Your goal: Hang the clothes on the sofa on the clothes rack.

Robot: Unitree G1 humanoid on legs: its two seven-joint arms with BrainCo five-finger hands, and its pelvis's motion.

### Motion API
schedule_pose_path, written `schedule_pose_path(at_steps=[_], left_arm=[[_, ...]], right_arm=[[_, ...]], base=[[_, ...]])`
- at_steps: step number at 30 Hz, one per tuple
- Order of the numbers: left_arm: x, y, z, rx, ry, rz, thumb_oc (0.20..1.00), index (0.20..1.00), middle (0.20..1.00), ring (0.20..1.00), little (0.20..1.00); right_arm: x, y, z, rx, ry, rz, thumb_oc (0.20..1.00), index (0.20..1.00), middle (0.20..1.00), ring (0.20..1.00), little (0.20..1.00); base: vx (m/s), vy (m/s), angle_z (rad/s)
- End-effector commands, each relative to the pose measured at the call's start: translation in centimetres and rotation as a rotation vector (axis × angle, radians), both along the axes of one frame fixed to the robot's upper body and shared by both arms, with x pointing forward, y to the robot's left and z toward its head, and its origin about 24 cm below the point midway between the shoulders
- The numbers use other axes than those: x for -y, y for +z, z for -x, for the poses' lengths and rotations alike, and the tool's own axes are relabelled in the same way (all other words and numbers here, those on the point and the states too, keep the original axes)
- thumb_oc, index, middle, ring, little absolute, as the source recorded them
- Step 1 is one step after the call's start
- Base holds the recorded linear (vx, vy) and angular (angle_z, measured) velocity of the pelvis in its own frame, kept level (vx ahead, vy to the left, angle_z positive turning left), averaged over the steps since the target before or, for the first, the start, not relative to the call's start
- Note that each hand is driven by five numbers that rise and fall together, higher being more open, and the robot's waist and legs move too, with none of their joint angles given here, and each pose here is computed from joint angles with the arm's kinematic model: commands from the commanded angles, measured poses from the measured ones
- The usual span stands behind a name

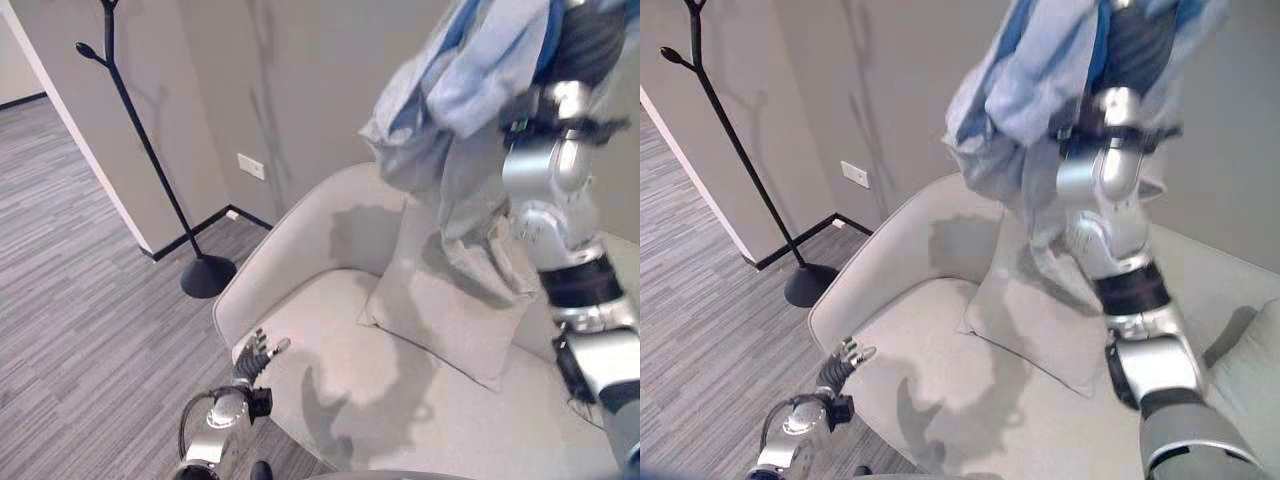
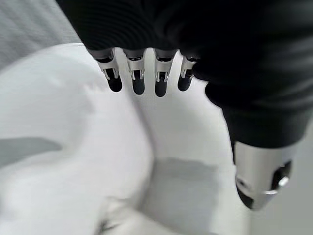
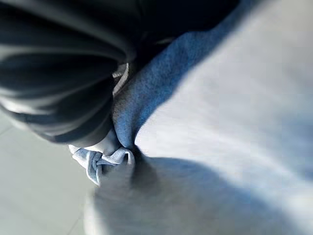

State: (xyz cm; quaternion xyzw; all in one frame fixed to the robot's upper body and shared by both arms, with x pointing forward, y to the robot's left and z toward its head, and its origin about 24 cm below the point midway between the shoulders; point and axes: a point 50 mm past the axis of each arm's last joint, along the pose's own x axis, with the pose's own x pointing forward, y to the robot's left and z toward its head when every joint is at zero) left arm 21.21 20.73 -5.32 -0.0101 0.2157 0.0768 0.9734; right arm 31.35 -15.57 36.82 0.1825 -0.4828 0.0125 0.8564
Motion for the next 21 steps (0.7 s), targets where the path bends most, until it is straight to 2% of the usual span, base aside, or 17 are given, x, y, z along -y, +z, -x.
schedule_pose_path(at_steps=[1,5,6,8,13,14,16,19,21], left_arm=[[-1.7,4.6,-3.6,0.253,0.038,-0.167,1.000,1.000,1.000,1.000,1.000],[-2.2,7.4,-5.4,0.391,0.101,-0.401,1.000,1.000,1.000,1.000,1.000],[-2.3,9.3,-6.2,0.479,0.106,-0.514,1.000,1.000,1.000,1.000,1.000],[-2.5,10.3,-6.4,0.523,0.123,-0.555,1.000,1.000,1.000,1.000,1.000],[-3.1,15.8,-6.4,0.765,0.174,-0.731,1.000,1.000,1.000,1.000,1.000],[-3.2,17.8,-6.1,0.856,0.174,-0.812,1.000,1.000,1.000,1.000,1.000],[-2.7,20.5,-5.0,0.991,0.155,-0.868,1.000,1.000,1.000,1.000,1.000],[-2.1,21.7,-4.2,1.058,0.131,-0.858,1.000,1.000,1.000,1.000,1.000],[-0.5,22.6,-3.4,1.133,0.072,-0.762,1.000,1.000,1.000,1.000,1.000]], right_arm=[[-0.3,3.0,1.2,0.122,0.020,-0.028,0.200,0.200,0.200,0.200,0.200],[-1.5,4.3,2.2,0.192,0.062,-0.019,0.200,0.200,0.200,0.200,0.200],[-2.0,4.9,2.6,0.217,0.095,-0.023,0.200,0.200,0.200,0.200,0.200],[-2.1,5.1,2.8,0.226,0.106,-0.019,0.200,0.200,0.200,0.200,0.200],[-4.0,2.8,4.7,0.259,0.224,0.077,0.200,0.200,0.200,0.200,0.200],[-4.5,1.2,5.1,0.240,0.270,0.135,0.200,0.200,0.200,0.200,0.200],[-5.0,-0.7,5.7,0.207,0.324,0.224,0.200,0.200,0.200,0.200,0.200],[-5.1,-1.6,6.0,0.183,0.372,0.261,0.200,0.200,0.200,0.200,0.200],[-5.0,-2.3,6.3,0.160,0.413,0.307,0.200,0.200,0.200,0.200,0.200]], base=[[-0.01,0.008,-0.03],[0.00,0.008,-0.02],[0.00,0.030,-0.11],[0.00,0.032,-0.20],[0.00,0.040,-0.05],[0.00,0.047,-0.07],[0.00,0.051,-0.13],[0.00,0.025,-0.03],[-0.01,0.032,0.00]])
